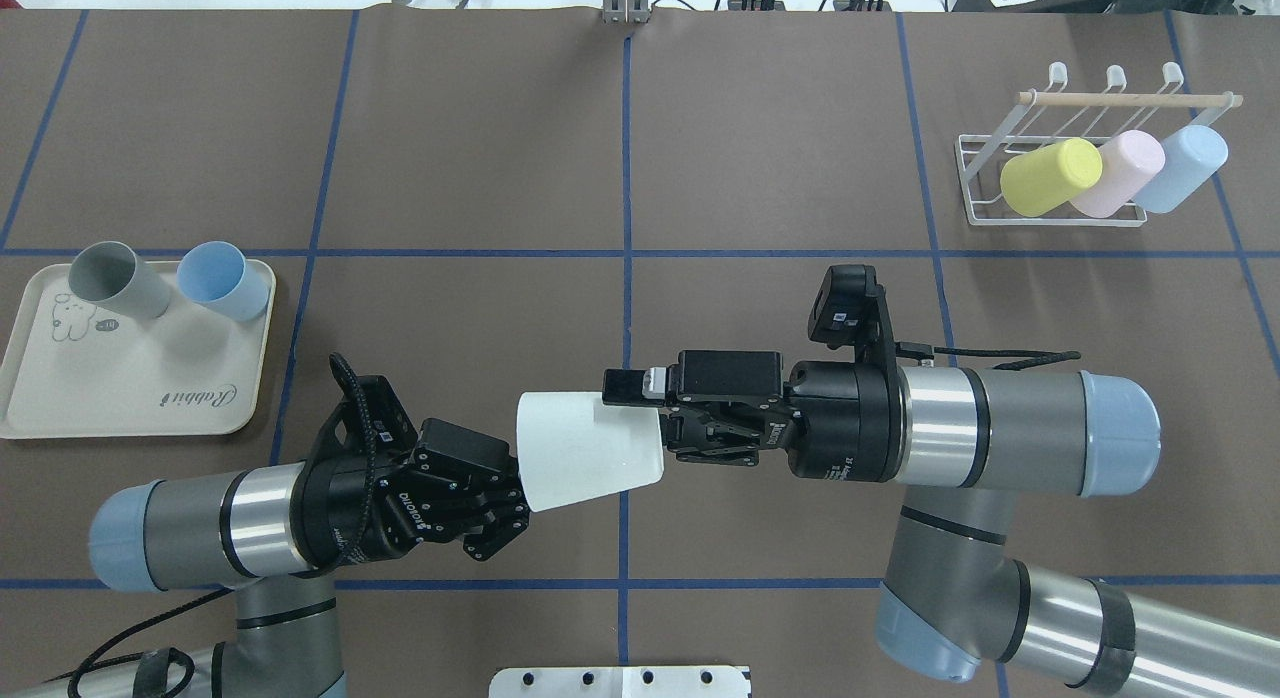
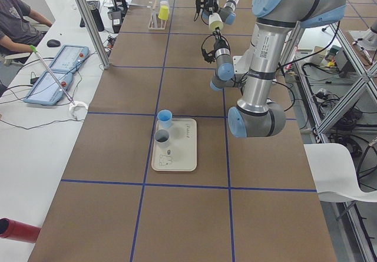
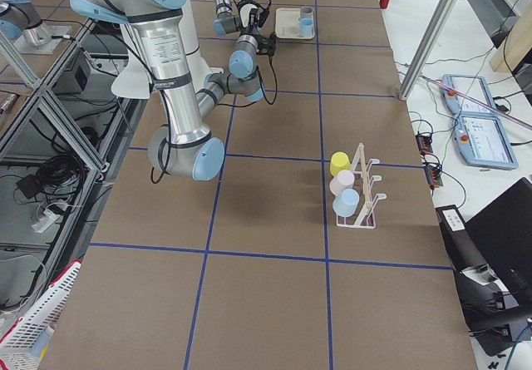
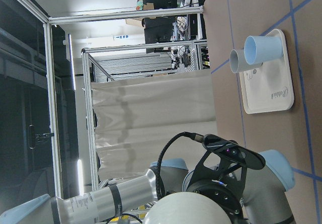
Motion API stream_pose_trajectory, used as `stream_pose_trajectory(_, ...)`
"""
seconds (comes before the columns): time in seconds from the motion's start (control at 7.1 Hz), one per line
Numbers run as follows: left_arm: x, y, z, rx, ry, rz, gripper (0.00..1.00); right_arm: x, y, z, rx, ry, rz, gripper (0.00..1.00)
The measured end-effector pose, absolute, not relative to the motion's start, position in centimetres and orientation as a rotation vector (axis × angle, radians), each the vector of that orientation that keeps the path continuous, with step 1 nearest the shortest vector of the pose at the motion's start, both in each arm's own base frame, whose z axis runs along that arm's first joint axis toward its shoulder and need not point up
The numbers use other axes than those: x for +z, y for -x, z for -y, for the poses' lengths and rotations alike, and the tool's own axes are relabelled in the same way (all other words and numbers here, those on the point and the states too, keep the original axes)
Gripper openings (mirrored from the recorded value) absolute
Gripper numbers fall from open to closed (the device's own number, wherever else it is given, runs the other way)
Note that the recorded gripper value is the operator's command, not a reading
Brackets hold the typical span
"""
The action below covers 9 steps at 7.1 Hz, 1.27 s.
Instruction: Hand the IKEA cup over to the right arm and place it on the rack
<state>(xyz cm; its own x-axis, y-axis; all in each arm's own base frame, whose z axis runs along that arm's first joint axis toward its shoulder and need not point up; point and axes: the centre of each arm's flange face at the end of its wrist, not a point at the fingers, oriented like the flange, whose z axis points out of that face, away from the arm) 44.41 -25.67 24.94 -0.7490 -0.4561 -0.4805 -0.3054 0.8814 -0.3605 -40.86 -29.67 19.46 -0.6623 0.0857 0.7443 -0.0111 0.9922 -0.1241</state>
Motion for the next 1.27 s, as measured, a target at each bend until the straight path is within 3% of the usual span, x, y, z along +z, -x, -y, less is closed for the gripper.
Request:
stream_pose_trajectory(0.14, 24.92, -44.37, 25.67, -0.348, 0.549, -2.474, 0.99, 19.64, 40.87, 29.69, 0.148, 0.047, 2.286, 0.44)
stream_pose_trajectory(1.27, 24.35, -44.00, 25.82, -0.344, 0.546, -2.490, 1.00, 19.97, 40.71, 29.78, 0.134, 0.015, 2.281, 0.42)
